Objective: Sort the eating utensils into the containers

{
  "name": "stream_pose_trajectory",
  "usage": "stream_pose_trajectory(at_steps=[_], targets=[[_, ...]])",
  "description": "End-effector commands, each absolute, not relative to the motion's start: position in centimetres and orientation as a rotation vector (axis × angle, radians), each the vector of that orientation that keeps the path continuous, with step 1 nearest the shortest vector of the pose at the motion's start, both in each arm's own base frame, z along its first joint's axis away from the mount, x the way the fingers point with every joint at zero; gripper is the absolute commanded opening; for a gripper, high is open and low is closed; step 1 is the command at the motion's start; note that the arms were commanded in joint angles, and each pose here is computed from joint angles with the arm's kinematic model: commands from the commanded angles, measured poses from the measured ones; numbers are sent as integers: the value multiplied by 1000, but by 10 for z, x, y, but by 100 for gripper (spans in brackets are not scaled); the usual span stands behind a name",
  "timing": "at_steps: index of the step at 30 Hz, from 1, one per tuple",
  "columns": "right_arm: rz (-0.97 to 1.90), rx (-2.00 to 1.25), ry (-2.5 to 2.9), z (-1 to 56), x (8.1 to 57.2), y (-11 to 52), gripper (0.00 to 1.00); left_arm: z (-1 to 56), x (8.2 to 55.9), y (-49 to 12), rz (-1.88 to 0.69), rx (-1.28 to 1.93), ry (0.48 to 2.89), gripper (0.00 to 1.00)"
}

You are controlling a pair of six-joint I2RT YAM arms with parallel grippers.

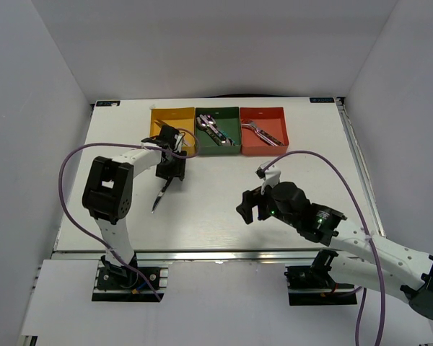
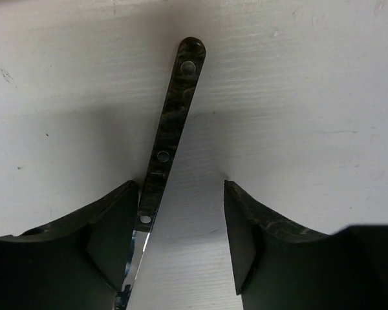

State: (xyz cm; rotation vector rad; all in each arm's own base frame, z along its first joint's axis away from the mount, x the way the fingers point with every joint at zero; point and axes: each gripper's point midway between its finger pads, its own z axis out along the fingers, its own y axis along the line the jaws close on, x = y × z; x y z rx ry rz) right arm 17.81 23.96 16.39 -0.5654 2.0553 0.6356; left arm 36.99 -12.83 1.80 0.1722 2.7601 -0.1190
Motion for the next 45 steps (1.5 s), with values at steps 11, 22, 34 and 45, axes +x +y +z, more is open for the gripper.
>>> stream_pose_trajectory(at_steps=[11,22,34,45], targets=[[776,-514,1919,198,177,250,89,-16,326,-157,-108,209,2816,0],[772,-5,1963,197,216,233,87,41,250,-273,-627,427,2502,0],[906,438,1709,228,227,189,80,171,293,-270,-715,66,2111,0],[804,407,1739,224,214,160,81,252,484,-156,-519,-540,1924,0]])
